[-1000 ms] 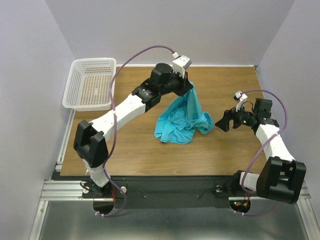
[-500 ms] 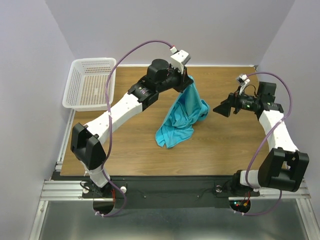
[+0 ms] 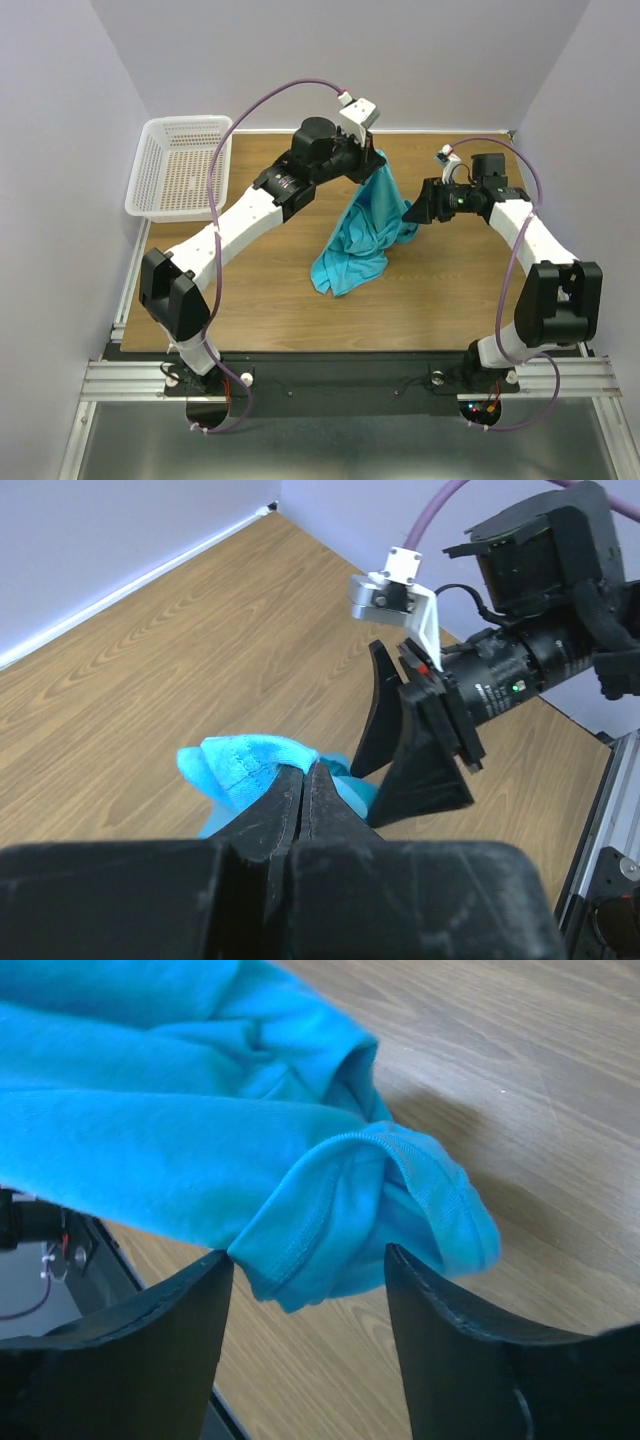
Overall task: Fold and stack the t-shirts
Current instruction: Flatten the tshirt out
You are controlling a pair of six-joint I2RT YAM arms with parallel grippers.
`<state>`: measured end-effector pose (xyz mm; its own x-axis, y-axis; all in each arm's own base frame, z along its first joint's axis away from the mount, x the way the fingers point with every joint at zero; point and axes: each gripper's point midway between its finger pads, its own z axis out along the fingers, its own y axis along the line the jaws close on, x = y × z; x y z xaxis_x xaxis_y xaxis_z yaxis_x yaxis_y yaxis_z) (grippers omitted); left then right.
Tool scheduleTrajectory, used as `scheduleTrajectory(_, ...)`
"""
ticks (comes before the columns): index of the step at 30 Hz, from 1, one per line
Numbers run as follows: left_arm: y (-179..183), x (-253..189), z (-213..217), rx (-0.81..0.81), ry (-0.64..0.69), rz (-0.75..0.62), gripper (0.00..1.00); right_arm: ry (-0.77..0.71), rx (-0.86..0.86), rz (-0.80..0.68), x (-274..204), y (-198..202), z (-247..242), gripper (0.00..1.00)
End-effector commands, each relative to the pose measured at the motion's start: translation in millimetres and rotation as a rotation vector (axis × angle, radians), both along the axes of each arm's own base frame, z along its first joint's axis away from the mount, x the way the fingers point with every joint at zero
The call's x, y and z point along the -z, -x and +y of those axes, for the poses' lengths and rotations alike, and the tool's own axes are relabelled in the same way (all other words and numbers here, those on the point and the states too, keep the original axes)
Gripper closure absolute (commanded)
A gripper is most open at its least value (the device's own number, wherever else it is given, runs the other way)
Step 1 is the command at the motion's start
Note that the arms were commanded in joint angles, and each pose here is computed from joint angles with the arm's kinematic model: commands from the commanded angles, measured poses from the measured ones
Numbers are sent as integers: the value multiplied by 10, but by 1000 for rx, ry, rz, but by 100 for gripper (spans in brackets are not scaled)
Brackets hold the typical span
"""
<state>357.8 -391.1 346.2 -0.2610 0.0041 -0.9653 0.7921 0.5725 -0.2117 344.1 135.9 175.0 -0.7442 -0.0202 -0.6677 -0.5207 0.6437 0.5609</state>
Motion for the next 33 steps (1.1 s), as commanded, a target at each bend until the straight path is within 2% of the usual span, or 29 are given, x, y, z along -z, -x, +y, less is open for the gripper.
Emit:
scheduleTrajectory(1, 161, -687, 113, 4, 122, -123, 100, 9, 55, -25, -172, -189, 48, 35)
scheduleTrajectory(3, 169, -661, 123, 2, 120, -118, 100, 20, 63, -22, -146, -222, 57, 35)
scheduleTrajectory(5, 172, -628, 140, -4, 115, -115, 100, 38, 93, -21, -119, -287, 41, 41)
scheduleTrajectory(10, 166, -592, 243, -38, 102, -121, 100, 83, 147, -47, -132, -360, -54, 63)
scheduleTrajectory(12, 149, -553, 318, -59, 95, -118, 100, 94, 152, -67, -167, -366, -73, 69)
scheduleTrajectory(16, 143, -485, 462, -98, 88, -109, 100, 97, 157, -146, -394, -345, -113, 89)
scheduleTrajectory(19, 126, -451, 660, -152, 93, -101, 100, 92, 157, -201, -559, -336, -180, 100)
scheduleTrajectory(23, 176, -420, 887, -191, 111, -97, 100, 67, 96, -331, -915, -257, -235, 99)
scheduleTrajectory(25, 243, -580, 983, -198, 140, -131, 100, 27, 14, -437, -1252, -142, -169, 99)
scheduleTrajectory(29, 377, -1066, 1159, -216, 206, -240, 100, -32, -129, -656, -2014, 126, -8, 99)
scheduleTrajectory(30, 398, -1184, 1207, -227, 221, -267, 100, -42, -154, -733, -2348, 191, 21, 99)
scheduleTrajectory(33, 523, -1673, 1444, -290, 300, -383, 100, -50, -163, -808, -2775, 232, 39, 100)
